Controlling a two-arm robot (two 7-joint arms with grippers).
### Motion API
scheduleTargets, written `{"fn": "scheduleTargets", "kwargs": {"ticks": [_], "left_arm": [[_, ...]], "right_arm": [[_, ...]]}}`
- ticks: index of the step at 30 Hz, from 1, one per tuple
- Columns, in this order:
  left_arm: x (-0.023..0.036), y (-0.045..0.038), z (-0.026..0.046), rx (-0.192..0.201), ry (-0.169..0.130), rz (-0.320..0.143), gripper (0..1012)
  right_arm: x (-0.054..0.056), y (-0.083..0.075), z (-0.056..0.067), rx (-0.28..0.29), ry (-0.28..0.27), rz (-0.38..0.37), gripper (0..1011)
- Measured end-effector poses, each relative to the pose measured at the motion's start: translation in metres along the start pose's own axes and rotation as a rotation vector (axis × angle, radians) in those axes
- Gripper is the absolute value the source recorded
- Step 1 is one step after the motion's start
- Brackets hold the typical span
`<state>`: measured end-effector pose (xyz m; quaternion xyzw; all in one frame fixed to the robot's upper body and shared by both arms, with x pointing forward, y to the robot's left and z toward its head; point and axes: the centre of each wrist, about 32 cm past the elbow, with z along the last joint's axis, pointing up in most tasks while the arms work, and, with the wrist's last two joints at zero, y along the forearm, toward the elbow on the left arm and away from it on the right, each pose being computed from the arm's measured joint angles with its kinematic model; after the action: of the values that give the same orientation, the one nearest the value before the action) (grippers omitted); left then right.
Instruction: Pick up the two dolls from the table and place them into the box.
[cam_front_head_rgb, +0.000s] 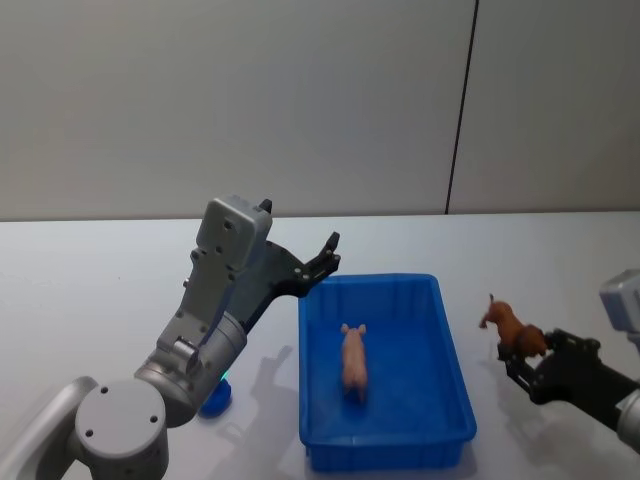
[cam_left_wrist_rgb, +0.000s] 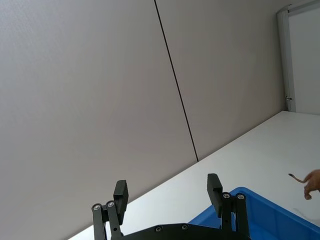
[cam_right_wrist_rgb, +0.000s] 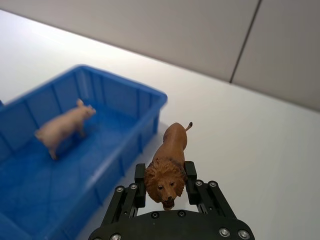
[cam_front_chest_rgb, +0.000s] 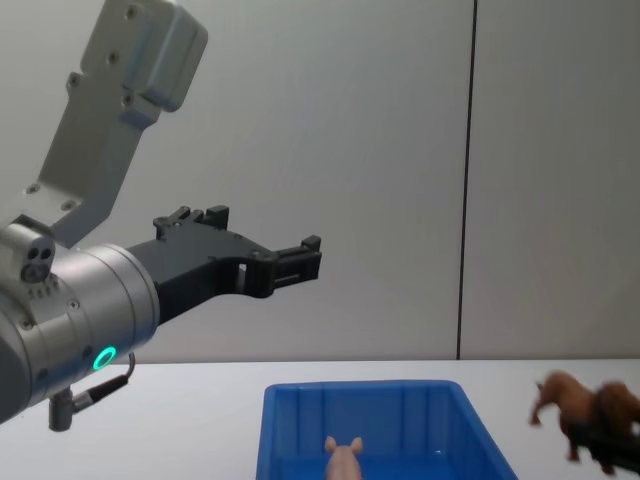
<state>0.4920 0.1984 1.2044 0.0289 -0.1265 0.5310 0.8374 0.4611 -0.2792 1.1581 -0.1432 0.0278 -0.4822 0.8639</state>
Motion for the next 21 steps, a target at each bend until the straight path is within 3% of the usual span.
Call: {"fn": "scheduleTargets", "kwargs": {"ticks": [11,21], "left_arm": [[0.0000,0.0000,0.0000,0.000,0.000,0.000,1001],[0.0000,0.0000,0.0000,0.000,0.000,0.000,1001]], "right_arm": [[-0.009,0.012,0.030,0.123,-0.069,0.113,430],[-0.019,0.028,0.043,0.133,-0.077,0.195,430]]}}
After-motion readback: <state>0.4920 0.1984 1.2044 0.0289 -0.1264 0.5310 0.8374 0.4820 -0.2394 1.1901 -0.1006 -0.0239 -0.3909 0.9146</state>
